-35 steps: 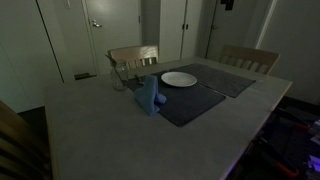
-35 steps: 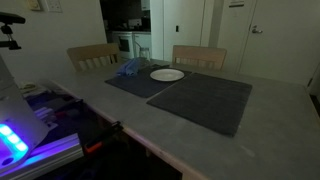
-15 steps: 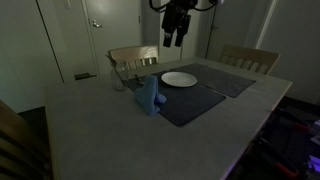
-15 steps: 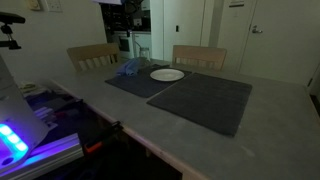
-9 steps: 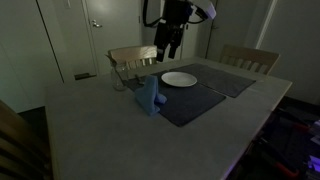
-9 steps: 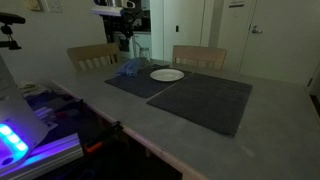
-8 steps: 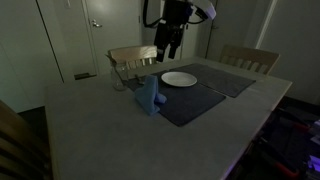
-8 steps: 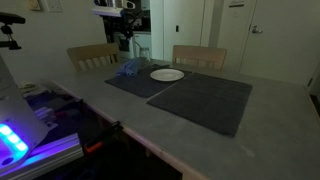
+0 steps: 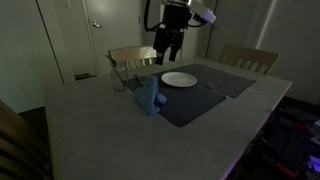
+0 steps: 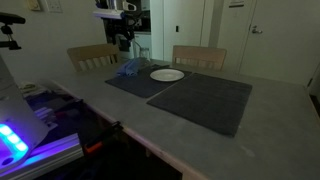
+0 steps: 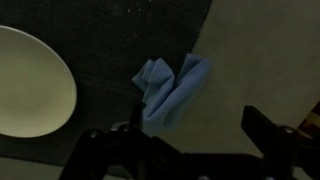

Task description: Use the cloth to wipe the plate

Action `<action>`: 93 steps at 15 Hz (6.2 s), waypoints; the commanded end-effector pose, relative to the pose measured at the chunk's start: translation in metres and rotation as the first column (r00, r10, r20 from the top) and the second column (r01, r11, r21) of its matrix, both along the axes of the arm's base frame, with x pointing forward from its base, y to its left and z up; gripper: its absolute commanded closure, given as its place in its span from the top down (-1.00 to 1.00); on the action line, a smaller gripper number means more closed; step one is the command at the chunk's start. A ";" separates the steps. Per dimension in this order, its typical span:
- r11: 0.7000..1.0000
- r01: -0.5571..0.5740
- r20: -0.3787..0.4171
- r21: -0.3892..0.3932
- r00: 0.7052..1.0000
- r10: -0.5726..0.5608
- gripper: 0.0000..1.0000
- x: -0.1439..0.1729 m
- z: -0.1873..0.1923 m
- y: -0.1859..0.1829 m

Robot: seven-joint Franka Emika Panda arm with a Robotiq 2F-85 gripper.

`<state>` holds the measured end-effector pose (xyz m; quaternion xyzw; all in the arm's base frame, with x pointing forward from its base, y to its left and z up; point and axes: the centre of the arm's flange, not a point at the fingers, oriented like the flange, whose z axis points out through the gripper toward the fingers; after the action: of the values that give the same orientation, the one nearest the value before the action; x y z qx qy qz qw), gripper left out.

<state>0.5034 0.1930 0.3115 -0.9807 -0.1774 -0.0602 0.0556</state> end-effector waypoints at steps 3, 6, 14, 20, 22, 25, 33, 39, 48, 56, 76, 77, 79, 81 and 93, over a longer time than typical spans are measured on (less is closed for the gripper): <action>0.991 0.132 0.029 0.026 0.991 -0.133 1.00 0.037 -0.043 -0.002; 0.978 0.202 0.038 0.049 0.978 -0.203 1.00 0.050 -0.061 0.000; 0.957 0.286 0.023 0.037 0.958 -0.287 1.00 0.059 -0.103 0.015; 0.929 0.367 0.033 0.043 0.929 -0.368 1.00 0.053 -0.117 0.017; 0.920 0.389 0.044 0.049 0.919 -0.391 0.94 0.052 -0.119 0.017; 0.912 0.408 0.048 0.050 0.911 -0.410 0.40 0.052 -0.121 0.018; 0.925 0.378 0.010 0.032 0.926 -0.378 -0.73 0.047 -0.128 0.023; 0.964 0.267 -0.028 0.002 0.963 -0.267 -0.96 0.057 -0.104 0.029; 0.983 0.132 0.103 -0.125 0.987 -0.119 -0.96 0.107 -0.043 -0.014; 0.938 0.182 0.238 -0.296 0.965 -0.112 -0.96 0.141 -0.008 -0.096; 0.837 0.263 0.233 -0.480 0.958 -0.168 -0.96 0.061 -0.105 -0.136; 0.833 0.297 0.250 -0.466 0.948 -0.199 -0.96 0.059 -0.108 -0.135; 0.819 0.391 0.297 -0.421 0.912 -0.283 -0.96 0.057 -0.112 -0.135; 0.796 0.475 0.335 -0.374 0.870 -0.362 -0.96 0.057 -0.116 -0.135; 0.714 0.695 0.329 -0.084 0.696 -0.638 -0.96 0.052 -0.126 -0.123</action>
<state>0.5606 0.0696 0.1961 -0.9579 0.1653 -0.1945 -0.1313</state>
